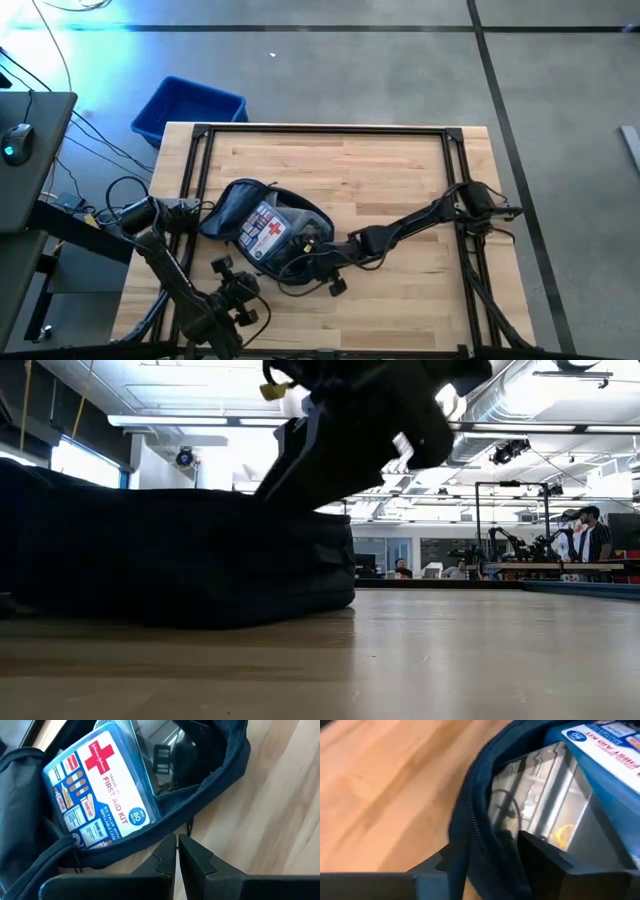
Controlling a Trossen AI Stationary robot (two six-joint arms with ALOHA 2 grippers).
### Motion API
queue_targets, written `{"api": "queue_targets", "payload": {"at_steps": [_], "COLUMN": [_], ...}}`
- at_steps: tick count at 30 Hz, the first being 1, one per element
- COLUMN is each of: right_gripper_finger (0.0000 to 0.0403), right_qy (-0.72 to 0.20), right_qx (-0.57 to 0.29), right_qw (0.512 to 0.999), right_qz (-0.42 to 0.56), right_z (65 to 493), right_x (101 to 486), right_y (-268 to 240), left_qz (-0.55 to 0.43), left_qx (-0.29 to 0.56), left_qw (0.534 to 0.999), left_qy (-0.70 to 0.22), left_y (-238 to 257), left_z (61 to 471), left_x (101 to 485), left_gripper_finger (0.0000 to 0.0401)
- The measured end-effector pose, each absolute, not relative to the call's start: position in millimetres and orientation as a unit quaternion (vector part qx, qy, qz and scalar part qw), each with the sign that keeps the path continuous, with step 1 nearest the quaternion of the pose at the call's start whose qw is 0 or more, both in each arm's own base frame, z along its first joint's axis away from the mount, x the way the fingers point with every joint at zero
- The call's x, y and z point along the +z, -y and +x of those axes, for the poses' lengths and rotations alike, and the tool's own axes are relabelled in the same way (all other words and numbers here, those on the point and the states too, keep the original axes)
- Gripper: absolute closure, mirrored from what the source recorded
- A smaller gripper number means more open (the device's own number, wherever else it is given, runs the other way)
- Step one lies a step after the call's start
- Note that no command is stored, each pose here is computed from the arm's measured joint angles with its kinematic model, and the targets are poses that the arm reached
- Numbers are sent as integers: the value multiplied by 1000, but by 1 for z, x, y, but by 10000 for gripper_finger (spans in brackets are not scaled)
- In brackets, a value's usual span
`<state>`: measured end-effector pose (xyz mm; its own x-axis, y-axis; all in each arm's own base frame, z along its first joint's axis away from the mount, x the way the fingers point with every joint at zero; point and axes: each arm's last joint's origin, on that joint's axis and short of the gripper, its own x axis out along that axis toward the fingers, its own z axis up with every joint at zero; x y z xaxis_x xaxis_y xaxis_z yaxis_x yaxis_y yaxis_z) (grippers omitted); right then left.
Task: Unpack backpack
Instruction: Close the black backpack
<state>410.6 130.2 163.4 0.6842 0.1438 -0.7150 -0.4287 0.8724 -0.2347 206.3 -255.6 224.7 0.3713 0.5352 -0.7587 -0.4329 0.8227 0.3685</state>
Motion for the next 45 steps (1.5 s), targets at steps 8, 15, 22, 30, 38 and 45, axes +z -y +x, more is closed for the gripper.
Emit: {"api": "queue_targets", "payload": {"at_steps": [8, 15, 22, 30, 38, 45], "right_gripper_finger": [396, 402, 402, 403, 403, 403], "right_qy": [-443, -561, -585, -557, -548, -548], "right_qx": [140, 153, 127, 82, 83, 98], "right_qw": [865, 793, 785, 812, 820, 823], "right_qz": [-191, -181, -159, -153, -139, -116], "right_z": [389, 325, 284, 279, 281, 277], "right_x": [156, 159, 148, 151, 152, 153], "right_y": [-150, -199, -236, -248, -250, -257], "left_qz": [2, -75, -59, -23, 6, 126], "left_qx": [278, 169, 193, 282, 394, 440], "left_qw": [784, 793, 838, 880, 845, 847], "left_qy": [-555, -581, -507, -382, -360, -271], "left_y": [260, 293, 287, 242, 178, 139], "left_z": [203, 191, 179, 207, 227, 230], "left_x": [221, 205, 165, 137, 115, 113], "left_gripper_finger": [401, 401, 401, 401, 401, 401]}}
